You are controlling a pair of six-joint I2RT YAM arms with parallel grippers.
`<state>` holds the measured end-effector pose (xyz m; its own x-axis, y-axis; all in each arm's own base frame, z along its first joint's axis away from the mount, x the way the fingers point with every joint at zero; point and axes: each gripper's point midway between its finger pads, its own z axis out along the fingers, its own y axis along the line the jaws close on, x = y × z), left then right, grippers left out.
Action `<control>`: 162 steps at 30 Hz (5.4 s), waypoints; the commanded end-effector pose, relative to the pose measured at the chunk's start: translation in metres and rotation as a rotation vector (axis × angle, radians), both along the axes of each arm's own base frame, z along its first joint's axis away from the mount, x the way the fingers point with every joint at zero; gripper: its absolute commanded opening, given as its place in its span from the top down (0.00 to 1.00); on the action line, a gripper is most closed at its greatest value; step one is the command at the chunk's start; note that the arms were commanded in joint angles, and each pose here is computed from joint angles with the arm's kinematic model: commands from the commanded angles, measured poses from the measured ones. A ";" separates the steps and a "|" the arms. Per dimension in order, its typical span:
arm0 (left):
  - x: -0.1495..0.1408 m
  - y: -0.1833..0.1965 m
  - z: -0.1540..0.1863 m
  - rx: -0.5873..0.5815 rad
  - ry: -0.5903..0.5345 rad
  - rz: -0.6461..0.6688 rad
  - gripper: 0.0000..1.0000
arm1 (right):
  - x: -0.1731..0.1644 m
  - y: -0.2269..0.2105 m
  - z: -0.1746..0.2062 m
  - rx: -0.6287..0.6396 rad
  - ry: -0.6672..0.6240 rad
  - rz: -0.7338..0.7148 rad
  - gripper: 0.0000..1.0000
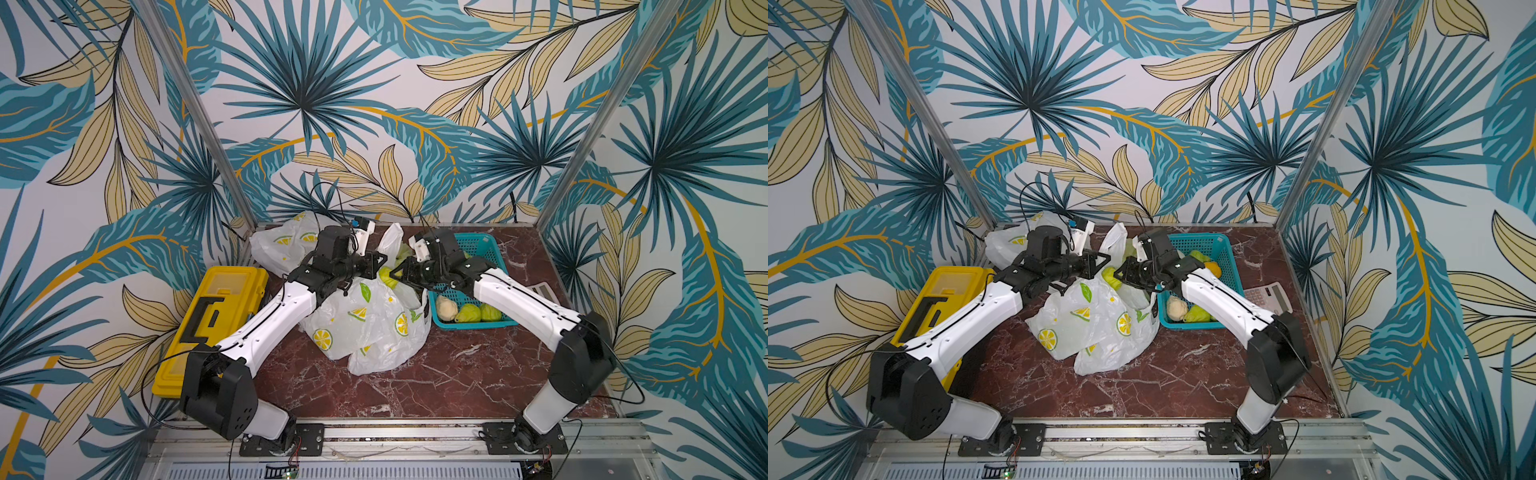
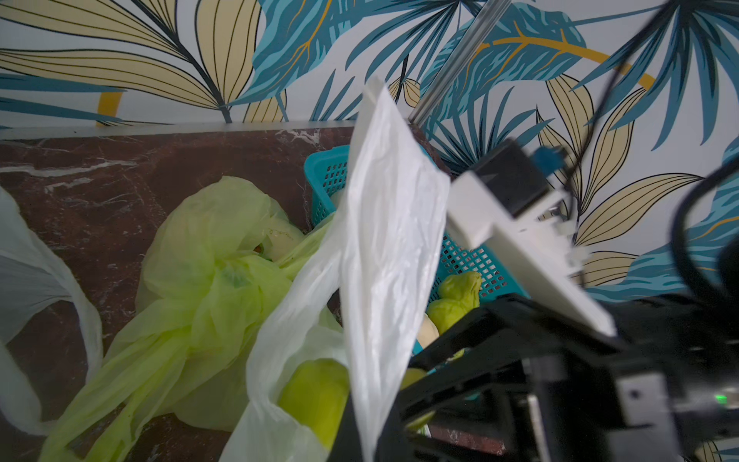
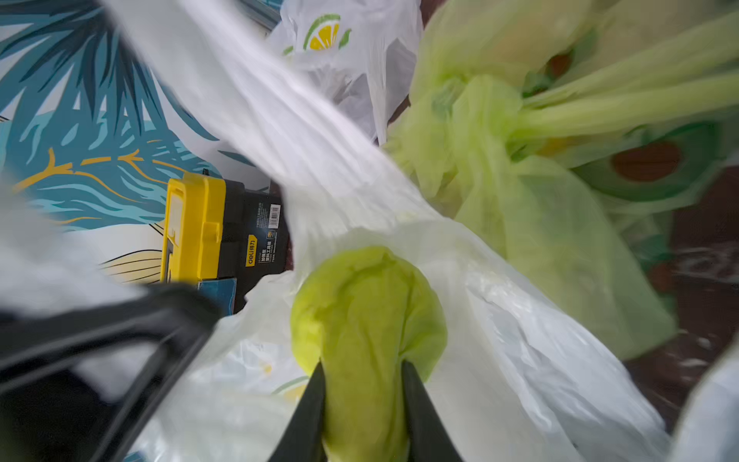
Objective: Place the pears into plastic bags & tie knots
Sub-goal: Place the pear in the plastic bag, then pick up the pear from the basket, then place the pear in the plastic bag, then pick up the pear from the basket, then place the pear in the plastic bag.
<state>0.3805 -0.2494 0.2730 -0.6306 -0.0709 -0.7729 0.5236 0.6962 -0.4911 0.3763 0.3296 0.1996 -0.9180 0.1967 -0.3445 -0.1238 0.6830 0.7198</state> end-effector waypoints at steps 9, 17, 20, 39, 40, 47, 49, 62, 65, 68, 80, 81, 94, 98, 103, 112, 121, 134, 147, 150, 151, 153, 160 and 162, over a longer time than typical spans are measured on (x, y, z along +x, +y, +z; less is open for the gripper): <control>0.003 0.005 0.011 0.015 -0.063 0.012 0.97 | -0.033 -0.013 -0.008 -0.075 0.081 0.122 0.39; 0.003 0.012 0.006 0.027 -0.060 0.033 0.97 | -0.053 -0.138 -0.015 -0.344 0.065 -0.017 0.33; 0.003 0.011 0.007 0.019 -0.057 0.025 0.97 | -0.057 -0.188 -0.042 -0.626 0.095 -0.037 0.34; 0.000 0.007 0.009 0.012 -0.055 0.009 0.97 | -0.009 -0.198 -0.150 -0.911 0.226 0.043 0.27; 0.000 0.007 0.008 0.015 -0.057 0.009 0.97 | -0.007 -0.201 -0.153 -0.929 0.235 0.037 0.30; -0.002 0.009 0.011 0.022 -0.072 0.011 0.97 | 0.007 -0.200 -0.089 -0.881 0.092 -0.050 0.61; -0.001 0.009 0.010 0.021 -0.070 0.014 0.96 | 0.007 -0.197 -0.064 -0.834 0.048 -0.081 0.62; -0.006 -0.005 0.013 -0.007 -0.051 -0.034 0.97 | 0.001 -0.030 0.033 -0.058 -0.126 -0.040 0.64; -0.010 -0.007 0.013 -0.011 -0.051 -0.049 0.97 | 0.008 0.003 0.026 0.017 -0.124 -0.026 0.63; -0.010 -0.002 0.010 0.007 -0.061 -0.035 0.97 | -0.002 0.030 0.004 0.056 -0.049 0.021 0.63; -0.006 0.010 -0.002 0.031 -0.052 -0.004 0.96 | -0.052 0.017 -0.030 -0.088 0.072 0.178 0.35; -0.006 0.011 -0.002 0.032 -0.050 0.000 0.97 | -0.056 0.017 -0.026 -0.094 0.070 0.199 0.32; -0.007 0.019 0.001 0.012 -0.041 0.014 0.97 | -0.057 -0.067 0.003 -0.315 0.020 0.077 0.23; -0.010 0.019 -0.001 0.008 -0.035 0.011 0.96 | -0.040 -0.161 -0.019 -0.643 0.002 -0.129 0.23; -0.015 0.021 -0.004 0.011 -0.029 0.012 0.97 | -0.042 -0.245 -0.041 -0.996 0.048 -0.266 0.21; -0.017 0.019 -0.008 0.010 -0.018 0.003 0.96 | -0.042 -0.249 -0.120 -1.012 0.201 -0.260 0.21; -0.020 0.021 -0.012 0.017 -0.017 0.000 0.96 | -0.029 -0.229 -0.150 -0.933 0.218 -0.221 0.41; -0.014 0.017 -0.007 0.015 -0.028 -0.011 0.96 | -0.039 -0.196 -0.029 -0.724 0.037 -0.184 0.70; -0.019 0.010 -0.001 -0.001 -0.031 -0.032 0.96 | -0.030 0.000 -0.007 -0.281 -0.035 -0.115 0.64; -0.019 0.016 -0.005 0.011 -0.032 -0.013 0.96 | -0.043 0.017 -0.021 -0.262 0.021 -0.049 0.51; -0.019 0.019 -0.005 0.012 -0.031 -0.006 0.96 | -0.046 0.016 -0.023 -0.267 0.031 -0.031 0.45; -0.018 0.025 -0.005 0.010 -0.031 0.012 0.96 | -0.050 0.006 -0.019 -0.311 0.017 -0.013 0.34; -0.019 0.028 -0.011 0.024 -0.031 0.011 0.96 | -0.062 -0.047 -0.019 -0.440 0.065 -0.108 0.25; -0.021 0.029 -0.014 0.031 -0.032 0.015 0.96 | -0.064 -0.067 -0.030 -0.487 0.083 -0.197 0.28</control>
<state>0.3634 -0.2254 0.2555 -0.6298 -0.0574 -0.7746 0.5183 0.7118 -0.4741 0.3238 0.2994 0.1834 -0.9144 0.1411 -0.3794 -0.0310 0.9101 0.4133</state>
